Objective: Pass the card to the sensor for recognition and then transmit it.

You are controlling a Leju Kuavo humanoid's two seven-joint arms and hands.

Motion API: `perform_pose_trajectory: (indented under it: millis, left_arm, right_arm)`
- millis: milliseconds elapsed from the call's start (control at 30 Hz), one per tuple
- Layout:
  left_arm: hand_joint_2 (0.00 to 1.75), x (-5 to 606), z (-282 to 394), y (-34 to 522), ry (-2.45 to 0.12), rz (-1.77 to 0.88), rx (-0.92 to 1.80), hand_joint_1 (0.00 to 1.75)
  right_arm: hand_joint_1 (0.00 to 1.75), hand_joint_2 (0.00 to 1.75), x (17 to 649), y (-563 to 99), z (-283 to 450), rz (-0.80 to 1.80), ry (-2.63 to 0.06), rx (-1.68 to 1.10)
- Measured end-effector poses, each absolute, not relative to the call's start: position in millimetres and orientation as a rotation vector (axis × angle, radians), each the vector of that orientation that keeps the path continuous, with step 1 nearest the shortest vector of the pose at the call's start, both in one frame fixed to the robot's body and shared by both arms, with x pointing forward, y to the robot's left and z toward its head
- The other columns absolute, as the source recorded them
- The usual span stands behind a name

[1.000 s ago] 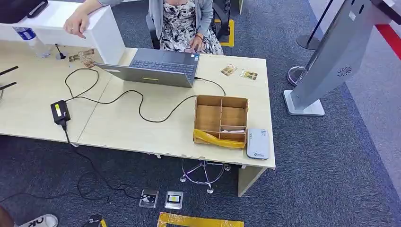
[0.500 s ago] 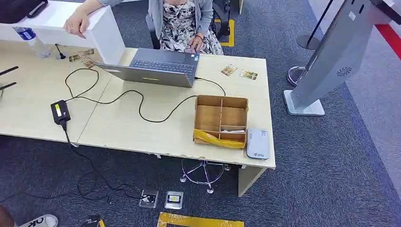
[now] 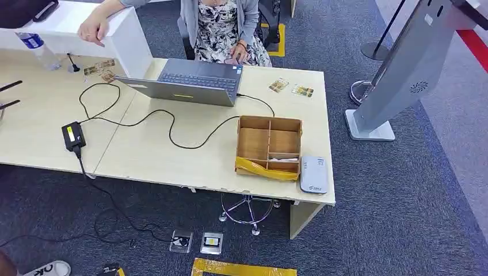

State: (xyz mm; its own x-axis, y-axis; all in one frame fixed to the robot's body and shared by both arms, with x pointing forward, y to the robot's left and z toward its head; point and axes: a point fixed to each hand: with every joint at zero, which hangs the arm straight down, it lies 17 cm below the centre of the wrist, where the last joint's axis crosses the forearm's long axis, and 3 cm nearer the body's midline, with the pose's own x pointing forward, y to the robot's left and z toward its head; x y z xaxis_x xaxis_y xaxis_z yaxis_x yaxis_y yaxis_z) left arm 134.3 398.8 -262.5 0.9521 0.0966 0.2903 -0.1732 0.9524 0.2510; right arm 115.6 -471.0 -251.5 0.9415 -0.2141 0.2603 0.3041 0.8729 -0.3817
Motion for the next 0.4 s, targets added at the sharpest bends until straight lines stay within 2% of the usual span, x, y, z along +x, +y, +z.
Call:
perform_pose_trajectory:
  millis: [400]
  left_arm:
    - [0.0,133.8,-263.3,390.7,-0.271,0.158,0.213,0.0]
  right_arm:
    - [0.0,0.0,99.9,-480.0,-251.3,-0.3,-0.134,-0.466]
